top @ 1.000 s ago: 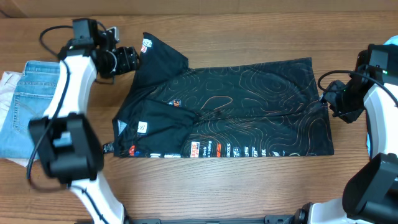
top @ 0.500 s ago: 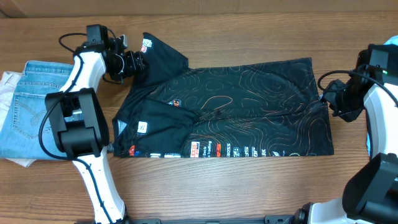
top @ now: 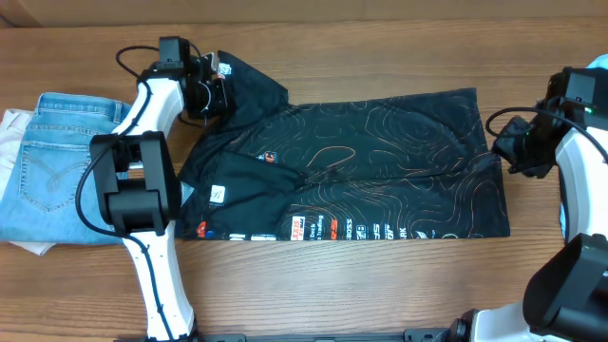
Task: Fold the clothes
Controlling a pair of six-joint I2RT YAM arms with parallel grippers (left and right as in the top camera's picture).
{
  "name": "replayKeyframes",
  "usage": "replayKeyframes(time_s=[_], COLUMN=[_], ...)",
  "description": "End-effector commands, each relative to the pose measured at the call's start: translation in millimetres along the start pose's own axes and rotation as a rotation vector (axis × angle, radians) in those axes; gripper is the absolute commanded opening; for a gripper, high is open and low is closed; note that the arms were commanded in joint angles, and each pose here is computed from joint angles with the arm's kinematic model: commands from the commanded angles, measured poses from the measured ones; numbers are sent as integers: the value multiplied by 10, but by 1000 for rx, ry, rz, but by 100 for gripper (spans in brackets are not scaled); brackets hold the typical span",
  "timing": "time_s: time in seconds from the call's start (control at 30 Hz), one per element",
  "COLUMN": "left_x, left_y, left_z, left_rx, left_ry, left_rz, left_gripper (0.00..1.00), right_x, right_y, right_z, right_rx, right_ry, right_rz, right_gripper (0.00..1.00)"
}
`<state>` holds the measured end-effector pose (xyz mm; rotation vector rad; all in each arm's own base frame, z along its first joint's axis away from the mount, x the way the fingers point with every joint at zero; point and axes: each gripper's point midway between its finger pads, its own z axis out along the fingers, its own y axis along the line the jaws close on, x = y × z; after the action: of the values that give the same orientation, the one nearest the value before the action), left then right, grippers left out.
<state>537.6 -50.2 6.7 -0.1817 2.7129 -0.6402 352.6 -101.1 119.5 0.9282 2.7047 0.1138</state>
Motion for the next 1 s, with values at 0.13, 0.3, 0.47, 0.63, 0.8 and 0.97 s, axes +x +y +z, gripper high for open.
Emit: replayKeyframes(time_s=[0.13, 0.3, 0.47, 0.63, 0.8, 0.97], left_x=[-30, -162, -196, -218, -156, -81], left_y=[143, 7, -103, -197, -202, -168], left_z=[-29, -266, -479, -674, -695, -694], left_rx=[-39, -31, -26, -24, -34, -53], left_ry=[2, -38, -53, -67, -45, -18], left_rz=[-76, -66, -104, -98, -106, -119], left_gripper=[5, 5, 4, 4, 4, 4], right_x=[-260, -539, -879, -1139, -1235, -1237], right_y=[430, 611, 875, 976, 988, 989], right_z=[-101, 10, 190, 485, 905, 1262], right_rx=[-158, -210, -310, -337, -341, -351], right_ry=[-120, -213, -325, -404, -418, -411], right_rz=[-210, -234, -293, -307, -309, -312], right_gripper=[45, 60, 70, 74, 75, 77])
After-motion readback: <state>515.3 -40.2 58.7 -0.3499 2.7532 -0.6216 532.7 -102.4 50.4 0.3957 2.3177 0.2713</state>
